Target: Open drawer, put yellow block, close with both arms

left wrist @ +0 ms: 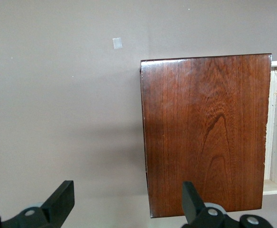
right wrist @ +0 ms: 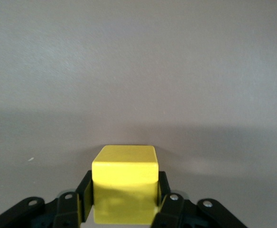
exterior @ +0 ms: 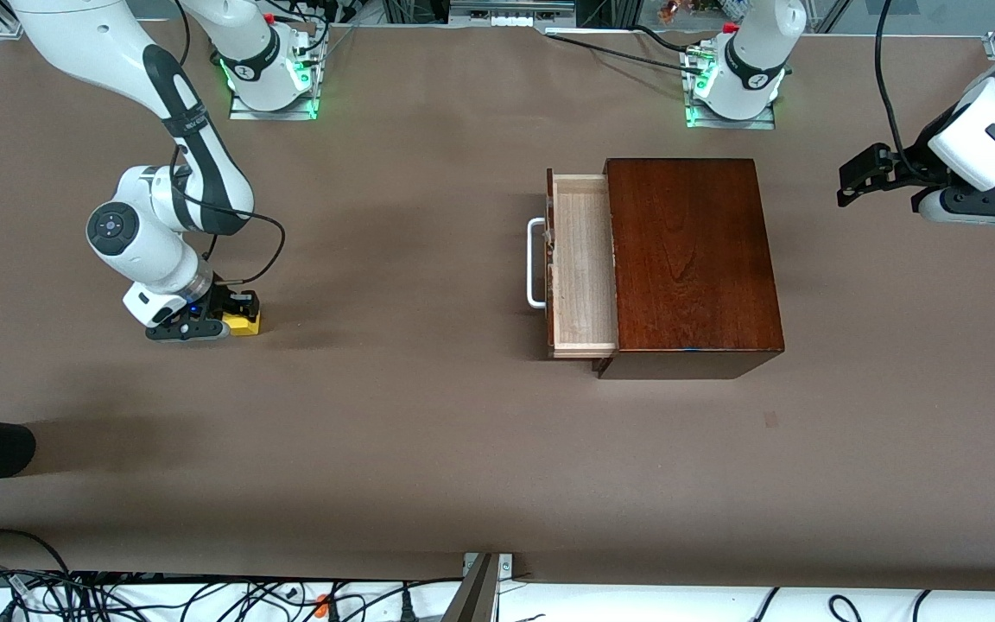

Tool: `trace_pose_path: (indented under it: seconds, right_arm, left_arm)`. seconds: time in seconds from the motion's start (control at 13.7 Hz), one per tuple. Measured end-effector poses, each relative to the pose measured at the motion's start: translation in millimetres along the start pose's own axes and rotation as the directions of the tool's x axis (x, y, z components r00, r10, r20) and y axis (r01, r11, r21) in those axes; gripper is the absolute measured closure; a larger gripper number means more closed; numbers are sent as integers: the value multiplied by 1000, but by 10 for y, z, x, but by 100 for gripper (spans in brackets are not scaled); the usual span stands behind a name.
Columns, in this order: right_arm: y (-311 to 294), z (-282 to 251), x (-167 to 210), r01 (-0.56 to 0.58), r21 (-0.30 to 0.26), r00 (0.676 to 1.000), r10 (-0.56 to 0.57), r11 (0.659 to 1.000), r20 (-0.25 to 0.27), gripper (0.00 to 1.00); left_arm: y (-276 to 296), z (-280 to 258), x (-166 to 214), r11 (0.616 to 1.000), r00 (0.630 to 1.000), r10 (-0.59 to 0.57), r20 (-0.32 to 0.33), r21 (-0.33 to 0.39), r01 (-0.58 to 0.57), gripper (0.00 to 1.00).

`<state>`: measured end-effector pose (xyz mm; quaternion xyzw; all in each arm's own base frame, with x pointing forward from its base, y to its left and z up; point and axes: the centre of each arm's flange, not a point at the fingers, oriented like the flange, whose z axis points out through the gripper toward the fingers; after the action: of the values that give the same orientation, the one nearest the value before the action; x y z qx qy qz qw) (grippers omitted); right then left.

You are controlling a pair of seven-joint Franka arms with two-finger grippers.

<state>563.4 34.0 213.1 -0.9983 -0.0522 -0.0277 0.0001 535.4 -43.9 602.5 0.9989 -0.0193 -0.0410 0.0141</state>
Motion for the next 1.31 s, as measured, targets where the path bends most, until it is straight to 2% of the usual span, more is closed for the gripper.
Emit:
trace_pose_path:
  seconds: [0.22,0.44,0.66,0.73,0.88,1.1,1.31]
  right_arm:
    - [-155,-328,297,71,24,996,-72,997,45,45]
    - [-513,-860,642,160,58,985,-163,985,53,45]
    - [-966,-1277,817,314,85,947,-319,945,42,45]
    - [-1091,-1425,870,380,82,923,-384,921,33,45]
    - [-1360,-1713,954,524,55,851,-525,850,14,45]
    - [-2013,-1999,928,690,6,724,-690,724,11,45]
    - [-3007,-2113,648,814,-28,580,-815,580,3,45]
  left_arm:
    - [1,-22,-3,1000,1000,0,-1,0,0,0]
    - [12,-27,0,1000,1000,3,-2,0,-3,0]
    - [17,-24,4,1000,1000,4,-1,0,-4,0]
    - [18,-24,5,1000,1000,4,-1,0,-4,0]
    - [20,-24,6,1000,1000,4,-1,0,-4,0]
    - [23,-25,6,1000,1000,5,-1,0,-5,0]
    - [21,-21,8,1000,1000,4,0,0,-4,0]
